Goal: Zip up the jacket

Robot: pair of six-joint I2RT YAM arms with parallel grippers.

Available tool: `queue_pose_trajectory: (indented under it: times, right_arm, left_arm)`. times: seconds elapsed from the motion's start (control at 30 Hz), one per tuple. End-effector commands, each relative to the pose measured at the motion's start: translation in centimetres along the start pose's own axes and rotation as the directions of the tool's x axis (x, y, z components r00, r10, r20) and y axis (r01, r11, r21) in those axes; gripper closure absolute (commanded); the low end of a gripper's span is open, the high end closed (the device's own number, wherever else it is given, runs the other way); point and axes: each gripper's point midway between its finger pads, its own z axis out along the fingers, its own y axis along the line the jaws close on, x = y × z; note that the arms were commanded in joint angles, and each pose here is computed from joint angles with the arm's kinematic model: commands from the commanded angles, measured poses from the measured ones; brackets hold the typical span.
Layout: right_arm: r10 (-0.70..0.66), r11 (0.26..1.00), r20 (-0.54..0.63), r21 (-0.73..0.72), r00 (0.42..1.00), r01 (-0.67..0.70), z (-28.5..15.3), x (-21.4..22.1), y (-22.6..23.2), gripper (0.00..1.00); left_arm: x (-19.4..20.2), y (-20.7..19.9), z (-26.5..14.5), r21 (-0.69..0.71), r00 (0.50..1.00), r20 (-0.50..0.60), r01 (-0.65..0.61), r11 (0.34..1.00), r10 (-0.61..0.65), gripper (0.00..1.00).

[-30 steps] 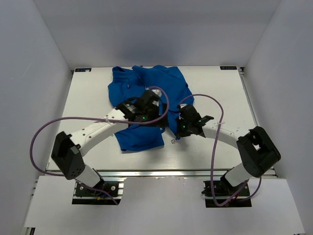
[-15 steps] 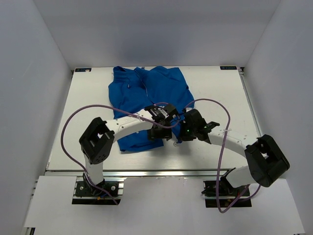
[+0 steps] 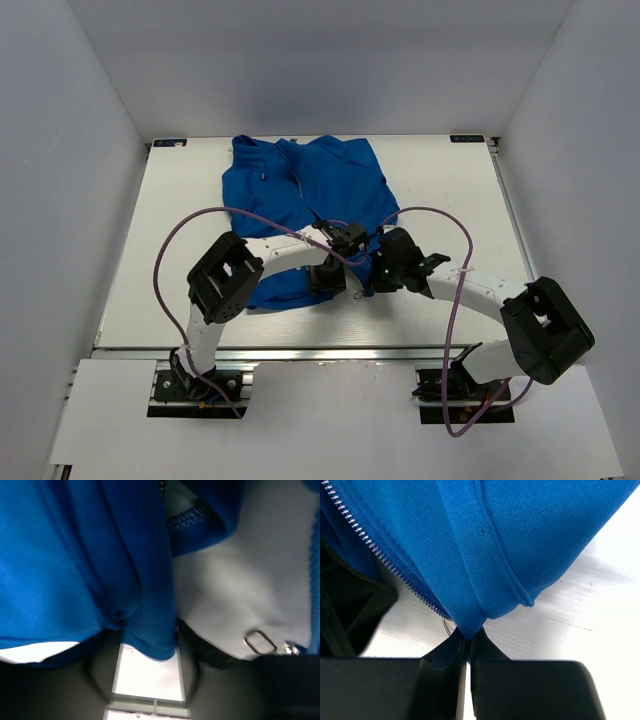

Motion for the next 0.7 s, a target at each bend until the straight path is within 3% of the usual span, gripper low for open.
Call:
queue_pose_trajectory:
  times: [0.0,0.03,0.1,0.13,0.2,0.37,0.53,0.67]
  right_arm:
    - [0.019,1.000,0.013,-0.010,1.000,-0.019,-0.3,0.0,0.0,1.00]
    - [0.020,1.000,0.013,-0.008,1.000,-0.020,-0.3,0.0,0.0,1.00]
    - [0.021,1.000,0.007,-0.005,1.000,-0.021,-0.3,0.2,-0.1,1.00]
    - [0.020,1.000,0.002,-0.002,1.000,-0.020,-0.2,0.3,-0.2,1.00]
    - [0.017,1.000,-0.002,0.000,1.000,-0.017,-0.2,0.3,-0.2,1.00]
    - [0.007,1.000,-0.005,0.005,1.000,-0.007,-0.3,0.2,-0.2,1.00]
    - [-0.008,0.999,0.004,0.036,1.000,0.008,-0.3,0.0,-0.8,1.00]
    - [-0.027,0.999,-0.011,0.042,1.000,0.028,-0.1,0.3,-1.0,1.00]
  left_arm:
    - [-0.9,-0.5,-0.8,0.004,0.999,0.033,-0.009,1.000,0.009,0.47]
    - [-1.2,-0.7,-1.1,0.010,0.999,0.039,-0.017,1.000,0.016,0.62]
    - [-1.4,-0.7,-1.7,0.018,0.998,0.044,-0.039,0.999,0.038,0.79]
    - [-1.7,-1.0,-2.5,0.043,0.997,0.058,-0.047,0.998,0.045,0.92]
    - [-2.0,-1.4,-3.6,0.089,0.994,0.081,-0.077,0.993,0.070,0.99]
    - [-1.3,-1.8,-6.7,0.323,0.974,0.183,-0.190,0.927,0.136,0.94]
    - [0.1,2.8,-6.6,0.322,0.974,0.205,-0.160,0.933,0.096,0.94]
    - [2.1,5.4,-6.0,0.406,0.977,0.205,-0.139,0.903,0.059,0.77]
